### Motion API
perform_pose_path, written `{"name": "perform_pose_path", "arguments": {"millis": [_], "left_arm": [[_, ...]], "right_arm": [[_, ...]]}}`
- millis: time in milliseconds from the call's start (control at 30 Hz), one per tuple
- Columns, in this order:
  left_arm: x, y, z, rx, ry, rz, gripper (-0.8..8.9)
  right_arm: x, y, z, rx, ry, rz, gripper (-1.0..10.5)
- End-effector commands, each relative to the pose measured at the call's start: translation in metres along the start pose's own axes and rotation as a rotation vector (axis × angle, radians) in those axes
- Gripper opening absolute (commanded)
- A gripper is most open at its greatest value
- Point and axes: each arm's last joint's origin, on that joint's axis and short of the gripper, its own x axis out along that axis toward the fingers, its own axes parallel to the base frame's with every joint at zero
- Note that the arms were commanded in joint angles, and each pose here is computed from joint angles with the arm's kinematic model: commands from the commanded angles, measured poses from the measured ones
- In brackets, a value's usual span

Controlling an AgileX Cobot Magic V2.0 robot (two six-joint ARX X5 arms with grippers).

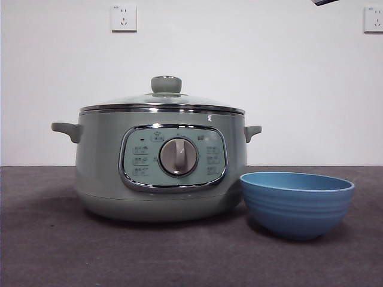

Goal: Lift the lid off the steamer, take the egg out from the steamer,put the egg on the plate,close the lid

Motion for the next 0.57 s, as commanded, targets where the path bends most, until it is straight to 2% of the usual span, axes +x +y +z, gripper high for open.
{"name": "perform_pose_path", "arguments": {"millis": [33,233,433,567], "left_arm": [[0.030,0.003,0.004,0.081,0.058,0.015,4.72],[0.087,0.011,0.003,0.171,0.092,0.065,4.72],[0.131,0.025,-0.007,0.183,0.105,0.137,4.72],[0.159,0.035,-0.021,0.173,0.138,0.136,4.72]], "right_arm": [[0.000,0.001,0.001,-0.004,-0.007,-0.001,5.4],[0.000,0.000,0.001,-0.003,-0.007,-0.001,5.4],[0.000,0.000,0.001,-0.003,-0.007,-0.001,5.4],[0.000,0.000,0.001,-0.003,-0.007,-0.001,5.4]]}}
